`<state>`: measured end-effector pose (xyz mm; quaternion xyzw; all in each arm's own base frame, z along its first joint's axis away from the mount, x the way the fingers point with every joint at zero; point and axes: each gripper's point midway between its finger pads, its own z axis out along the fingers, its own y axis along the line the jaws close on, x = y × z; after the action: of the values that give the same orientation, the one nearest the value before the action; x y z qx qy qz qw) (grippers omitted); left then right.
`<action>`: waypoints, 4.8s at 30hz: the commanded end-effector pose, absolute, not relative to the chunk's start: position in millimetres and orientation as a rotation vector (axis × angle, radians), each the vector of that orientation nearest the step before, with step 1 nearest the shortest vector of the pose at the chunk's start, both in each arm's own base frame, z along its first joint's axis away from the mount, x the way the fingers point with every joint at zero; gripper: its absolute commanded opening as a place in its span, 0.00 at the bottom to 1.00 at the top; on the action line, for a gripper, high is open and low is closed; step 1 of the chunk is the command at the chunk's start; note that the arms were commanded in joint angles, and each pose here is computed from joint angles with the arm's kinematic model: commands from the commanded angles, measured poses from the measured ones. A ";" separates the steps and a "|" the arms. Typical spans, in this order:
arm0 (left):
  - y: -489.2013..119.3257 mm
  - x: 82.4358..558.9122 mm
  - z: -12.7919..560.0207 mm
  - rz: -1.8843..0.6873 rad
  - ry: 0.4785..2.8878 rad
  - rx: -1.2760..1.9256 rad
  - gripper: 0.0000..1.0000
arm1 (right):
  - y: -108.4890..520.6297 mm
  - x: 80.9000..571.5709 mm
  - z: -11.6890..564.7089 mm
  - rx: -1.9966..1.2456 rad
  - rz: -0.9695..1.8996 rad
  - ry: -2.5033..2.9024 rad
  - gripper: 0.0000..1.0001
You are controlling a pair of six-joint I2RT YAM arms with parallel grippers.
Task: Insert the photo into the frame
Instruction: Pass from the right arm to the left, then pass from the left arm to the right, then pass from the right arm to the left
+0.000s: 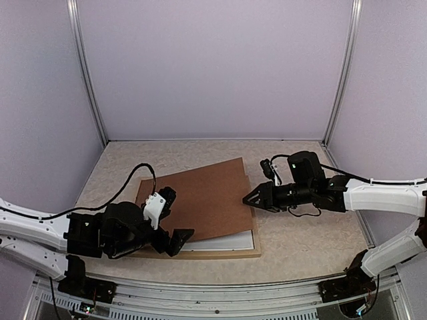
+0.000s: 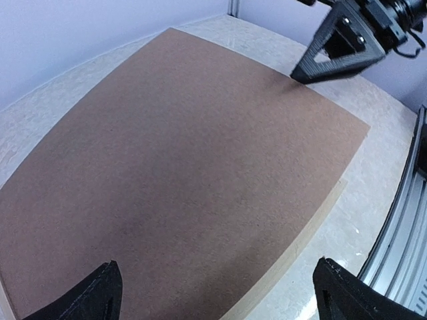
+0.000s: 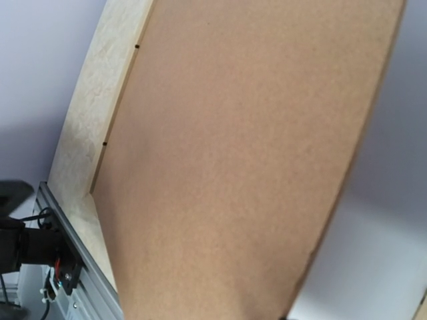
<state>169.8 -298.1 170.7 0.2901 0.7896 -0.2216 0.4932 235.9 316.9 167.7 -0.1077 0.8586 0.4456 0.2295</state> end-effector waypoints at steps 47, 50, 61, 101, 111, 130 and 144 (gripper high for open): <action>-323.7 177.1 130.5 0.338 1.690 0.820 0.62 | 345.9 233.6 191.4 -0.361 1.312 2.303 0.42; -322.2 177.2 132.3 0.333 1.691 0.798 0.59 | 344.2 236.0 192.6 -0.346 1.292 2.305 0.47; -317.6 177.0 132.6 0.307 1.708 0.760 0.57 | 327.2 249.7 171.1 -0.210 1.143 2.404 0.68; -330.0 146.1 105.8 0.000 1.927 0.938 0.99 | 323.2 305.2 175.6 -0.049 1.409 2.258 0.00; -298.8 197.7 165.3 -0.492 2.120 0.581 0.99 | 321.4 298.7 184.9 -0.055 1.532 2.185 0.00; -147.9 285.4 97.4 -0.627 2.487 -0.153 0.99 | 321.2 291.6 187.7 -0.034 1.729 2.088 0.00; -146.6 297.2 77.9 -0.820 2.480 -0.257 0.99 | 311.9 290.2 202.7 -0.005 1.874 1.993 0.00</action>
<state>291.6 -136.0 72.0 -0.0978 0.9282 -0.2568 0.2509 289.7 311.9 170.0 0.0266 0.7597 0.6244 0.1797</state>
